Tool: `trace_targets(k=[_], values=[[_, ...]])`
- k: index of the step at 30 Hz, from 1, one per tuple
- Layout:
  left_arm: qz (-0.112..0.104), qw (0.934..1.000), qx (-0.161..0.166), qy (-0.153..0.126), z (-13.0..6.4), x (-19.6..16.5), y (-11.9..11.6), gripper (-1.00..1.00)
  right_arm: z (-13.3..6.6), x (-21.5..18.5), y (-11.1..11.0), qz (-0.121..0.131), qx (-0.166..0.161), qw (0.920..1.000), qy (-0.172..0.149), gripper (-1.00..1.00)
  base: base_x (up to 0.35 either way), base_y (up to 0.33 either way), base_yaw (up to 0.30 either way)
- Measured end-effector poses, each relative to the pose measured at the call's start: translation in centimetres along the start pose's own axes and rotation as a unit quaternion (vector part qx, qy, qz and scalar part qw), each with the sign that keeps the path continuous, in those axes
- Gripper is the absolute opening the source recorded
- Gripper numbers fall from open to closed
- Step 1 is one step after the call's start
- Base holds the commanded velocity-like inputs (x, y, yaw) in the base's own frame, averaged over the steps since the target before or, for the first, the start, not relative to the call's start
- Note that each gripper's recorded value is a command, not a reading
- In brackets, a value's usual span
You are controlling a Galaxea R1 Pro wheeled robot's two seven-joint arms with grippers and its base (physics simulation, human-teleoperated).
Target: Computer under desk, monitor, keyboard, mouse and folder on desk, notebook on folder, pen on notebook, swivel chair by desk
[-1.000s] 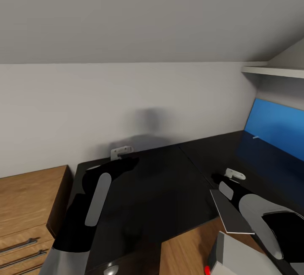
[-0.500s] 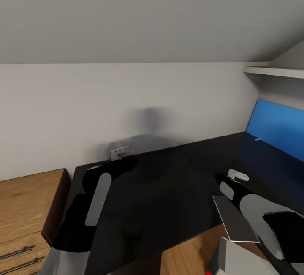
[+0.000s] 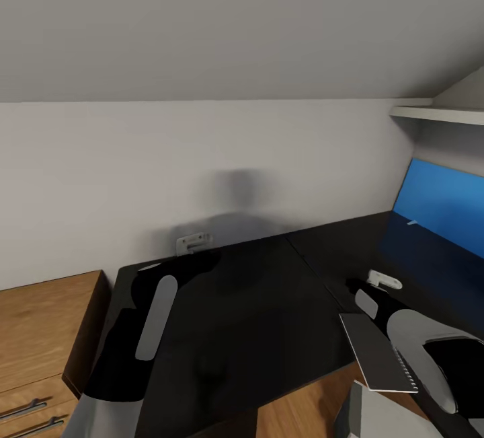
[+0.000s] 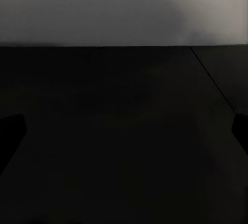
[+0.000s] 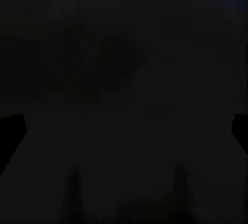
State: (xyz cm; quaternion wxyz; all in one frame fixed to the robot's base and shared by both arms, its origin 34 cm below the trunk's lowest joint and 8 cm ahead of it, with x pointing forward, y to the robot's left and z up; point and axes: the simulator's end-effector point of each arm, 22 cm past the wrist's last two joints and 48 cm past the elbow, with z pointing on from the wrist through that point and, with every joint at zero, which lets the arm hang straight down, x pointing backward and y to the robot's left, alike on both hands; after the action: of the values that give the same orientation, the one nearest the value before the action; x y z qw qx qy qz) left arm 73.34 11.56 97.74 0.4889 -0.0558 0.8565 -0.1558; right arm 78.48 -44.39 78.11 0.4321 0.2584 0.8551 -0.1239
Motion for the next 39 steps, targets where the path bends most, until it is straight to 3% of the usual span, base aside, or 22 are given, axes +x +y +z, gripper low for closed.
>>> trace_targets(k=[6, 12, 39], values=[[-0.001, 1.0000, 0.000, 0.000, 0.0, 0.0, 0.0, 1.00, 0.3, 0.8, -1.4, -0.003, 0.010, 0.9996, 0.026, 1.00, 0.001, 0.000, 0.000], [-0.001, 1.0000, -0.002, -0.001, 0.4, 0.8, 0.5, 1.00, 0.9, 1.7, -1.8, -0.005, 0.012, 0.9994, 0.032, 1.00, 0.000, 0.000, 0.000], [-0.001, 1.0000, -0.003, -0.001, 2.0, 3.9, 1.7, 1.00, 2.9, 4.3, -1.6, -0.006, 0.009, 0.9996, 0.025, 1.00, 0.000, 0.000, 0.000]])
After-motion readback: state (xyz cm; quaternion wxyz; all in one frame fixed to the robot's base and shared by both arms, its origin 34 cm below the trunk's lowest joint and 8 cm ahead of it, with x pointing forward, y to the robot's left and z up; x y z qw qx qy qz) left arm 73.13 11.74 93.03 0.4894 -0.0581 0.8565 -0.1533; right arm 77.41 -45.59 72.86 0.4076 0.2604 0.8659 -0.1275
